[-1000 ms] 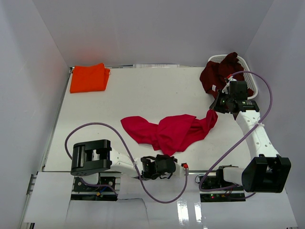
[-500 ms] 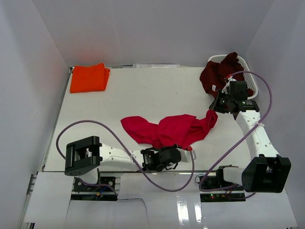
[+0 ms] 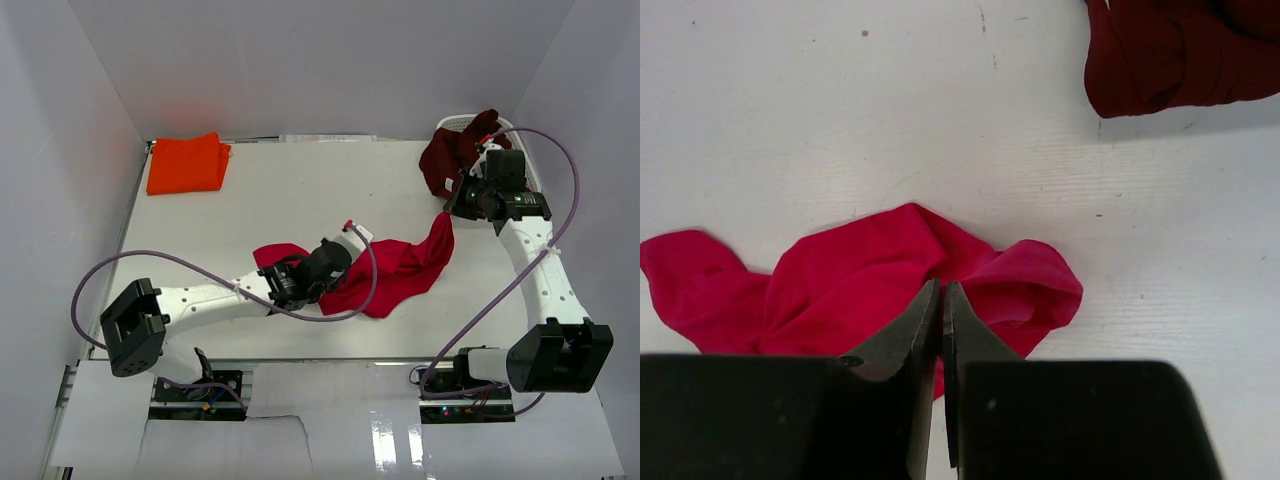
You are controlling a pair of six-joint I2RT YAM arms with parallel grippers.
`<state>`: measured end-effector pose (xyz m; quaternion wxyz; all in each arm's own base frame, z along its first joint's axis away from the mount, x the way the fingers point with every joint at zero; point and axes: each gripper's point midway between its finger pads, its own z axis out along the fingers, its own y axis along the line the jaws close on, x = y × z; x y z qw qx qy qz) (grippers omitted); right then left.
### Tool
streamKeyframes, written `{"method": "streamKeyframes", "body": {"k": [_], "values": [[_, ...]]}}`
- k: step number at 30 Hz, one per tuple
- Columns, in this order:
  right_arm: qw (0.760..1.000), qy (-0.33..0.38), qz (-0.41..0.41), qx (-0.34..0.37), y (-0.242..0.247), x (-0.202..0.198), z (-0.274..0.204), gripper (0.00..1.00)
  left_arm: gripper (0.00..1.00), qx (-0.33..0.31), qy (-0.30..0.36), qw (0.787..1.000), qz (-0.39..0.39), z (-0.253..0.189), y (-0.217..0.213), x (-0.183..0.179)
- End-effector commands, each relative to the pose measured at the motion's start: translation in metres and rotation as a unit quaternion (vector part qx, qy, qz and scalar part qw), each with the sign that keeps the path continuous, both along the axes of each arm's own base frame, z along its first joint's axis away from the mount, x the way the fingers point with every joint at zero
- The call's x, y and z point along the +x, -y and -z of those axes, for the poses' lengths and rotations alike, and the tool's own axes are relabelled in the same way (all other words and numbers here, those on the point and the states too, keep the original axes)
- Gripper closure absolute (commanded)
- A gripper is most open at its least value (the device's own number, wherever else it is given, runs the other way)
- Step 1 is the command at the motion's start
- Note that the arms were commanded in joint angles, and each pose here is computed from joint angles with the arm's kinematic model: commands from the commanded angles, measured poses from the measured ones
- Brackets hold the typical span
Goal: Fold and stack the t-shirts
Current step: Flatten out the tshirt
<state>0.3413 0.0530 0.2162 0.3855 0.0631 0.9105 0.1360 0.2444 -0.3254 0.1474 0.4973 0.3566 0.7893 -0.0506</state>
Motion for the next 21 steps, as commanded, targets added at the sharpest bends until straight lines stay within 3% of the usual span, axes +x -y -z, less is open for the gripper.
{"method": "streamKeyframes", "body": {"k": [1,5,14,21], "values": [[1.000,0.016,0.005,-0.015,0.004,0.012,-0.023,0.92,1.00,-0.065,-0.010,0.997,-0.043,-0.043,-0.014,0.013],[1.000,0.022,0.001,-0.006,0.000,0.024,-0.029,0.92,1.00,-0.118,-0.005,0.990,-0.079,-0.075,-0.036,0.041],[0.998,0.061,-0.001,-0.014,0.001,0.065,-0.065,0.92,1.00,-0.173,-0.022,0.969,-0.175,-0.104,-0.103,0.103],[0.994,0.083,-0.071,-0.005,-0.031,0.105,-0.103,0.92,1.00,-0.203,-0.034,0.956,-0.208,-0.128,-0.138,0.138]]}}
